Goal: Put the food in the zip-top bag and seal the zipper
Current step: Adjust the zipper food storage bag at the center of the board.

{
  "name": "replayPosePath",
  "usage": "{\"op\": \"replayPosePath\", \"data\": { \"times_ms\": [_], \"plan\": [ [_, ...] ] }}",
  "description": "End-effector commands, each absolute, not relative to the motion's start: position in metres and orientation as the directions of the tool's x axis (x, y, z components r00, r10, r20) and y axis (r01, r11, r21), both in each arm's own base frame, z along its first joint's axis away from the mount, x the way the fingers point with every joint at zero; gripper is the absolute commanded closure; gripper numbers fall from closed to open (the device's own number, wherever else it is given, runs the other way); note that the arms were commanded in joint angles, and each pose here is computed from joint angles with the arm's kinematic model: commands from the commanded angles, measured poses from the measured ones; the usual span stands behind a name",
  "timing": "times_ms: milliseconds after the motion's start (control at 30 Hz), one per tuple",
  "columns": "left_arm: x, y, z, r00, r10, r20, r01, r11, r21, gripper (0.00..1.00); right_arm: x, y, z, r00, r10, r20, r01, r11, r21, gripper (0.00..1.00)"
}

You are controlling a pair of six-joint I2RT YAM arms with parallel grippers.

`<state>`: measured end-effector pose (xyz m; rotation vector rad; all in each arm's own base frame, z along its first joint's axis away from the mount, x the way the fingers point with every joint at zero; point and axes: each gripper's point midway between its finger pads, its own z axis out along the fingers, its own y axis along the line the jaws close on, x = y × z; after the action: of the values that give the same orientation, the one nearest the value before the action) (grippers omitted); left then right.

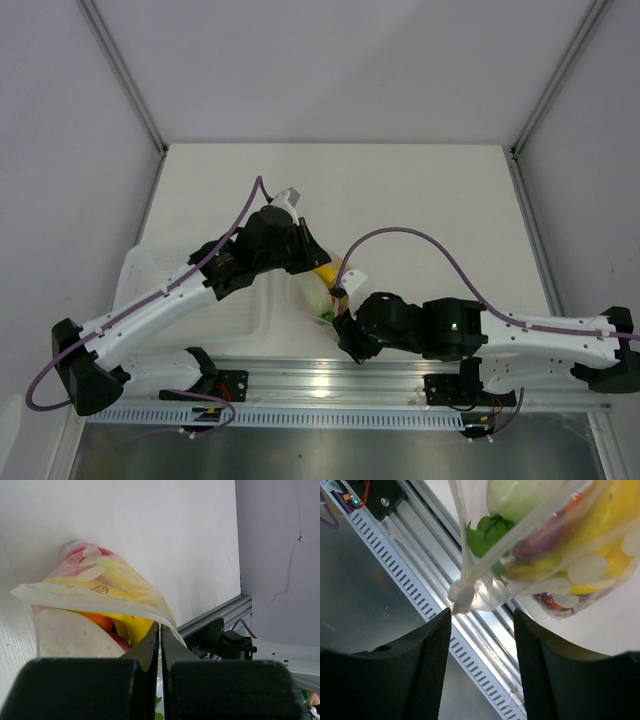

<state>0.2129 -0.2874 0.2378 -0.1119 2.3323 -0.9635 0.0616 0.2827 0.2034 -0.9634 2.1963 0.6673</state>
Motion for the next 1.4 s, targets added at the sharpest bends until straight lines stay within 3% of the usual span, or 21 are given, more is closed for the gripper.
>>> {"op": "replayPosePath", "data": {
  "times_ms": [0, 300, 433, 600, 767, 933, 1033, 1067, 1167, 1300, 1367],
  "plan": [
    [0.215, -0.292, 0.246, -0.802, -0.308, -0.512, 0.162, 0.713, -0.683, 0.99, 0.066, 0.307, 0.223, -0.478, -0.402, -0.781, -0.795, 0.577, 0.19, 0.46],
    [0.216, -0.295, 0.242, -0.809, -0.298, -0.506, 0.16, 0.717, -0.679, 0.99, 0.086, 0.312, 0.236, -0.413, -0.308, -0.857, -0.75, 0.648, 0.128, 0.63],
    [0.216, -0.295, 0.243, -0.806, -0.298, -0.512, 0.165, 0.717, -0.677, 0.99, 0.1, 0.301, 0.238, -0.402, -0.257, -0.879, -0.69, 0.716, 0.106, 0.83],
    [0.214, -0.292, 0.241, -0.803, -0.295, -0.517, 0.167, 0.722, -0.671, 0.99, 0.109, 0.29, 0.247, -0.377, -0.176, -0.909, -0.659, 0.741, 0.13, 0.99],
    [0.213, -0.294, 0.246, -0.796, -0.266, -0.543, 0.216, 0.713, -0.667, 0.99, 0.107, 0.279, 0.258, -0.356, -0.106, -0.928, -0.682, 0.708, 0.181, 1.0],
    [0.209, -0.296, 0.274, -0.72, -0.166, -0.674, 0.419, 0.671, -0.612, 0.97, 0.109, 0.264, 0.25, -0.36, -0.108, -0.927, -0.676, 0.715, 0.179, 1.0],
    [0.21, -0.296, 0.3, -0.609, -0.134, -0.782, 0.557, 0.63, -0.541, 0.68, 0.107, 0.257, 0.252, -0.359, -0.096, -0.928, -0.687, 0.7, 0.193, 1.0],
    [0.207, -0.298, 0.306, -0.555, -0.092, -0.827, 0.631, 0.602, -0.49, 0.5, 0.105, 0.254, 0.256, -0.359, -0.086, -0.929, -0.694, 0.69, 0.204, 1.0],
    [0.199, -0.305, 0.339, -0.411, -0.08, -0.908, 0.77, 0.502, -0.393, 0.25, 0.107, 0.247, 0.256, -0.362, -0.079, -0.929, -0.692, 0.691, 0.21, 1.0],
    [0.173, -0.317, 0.364, -0.161, -0.036, -0.986, 0.937, 0.308, -0.164, 0.03, 0.108, 0.235, 0.26, -0.371, -0.05, -0.927, -0.68, 0.694, 0.235, 1.0],
    [0.16, -0.323, 0.365, -0.023, -0.019, -1.0, 0.976, 0.216, -0.026, 0.0, 0.108, 0.232, 0.261, -0.371, -0.04, -0.928, -0.681, 0.691, 0.243, 1.0]
  ]
}}
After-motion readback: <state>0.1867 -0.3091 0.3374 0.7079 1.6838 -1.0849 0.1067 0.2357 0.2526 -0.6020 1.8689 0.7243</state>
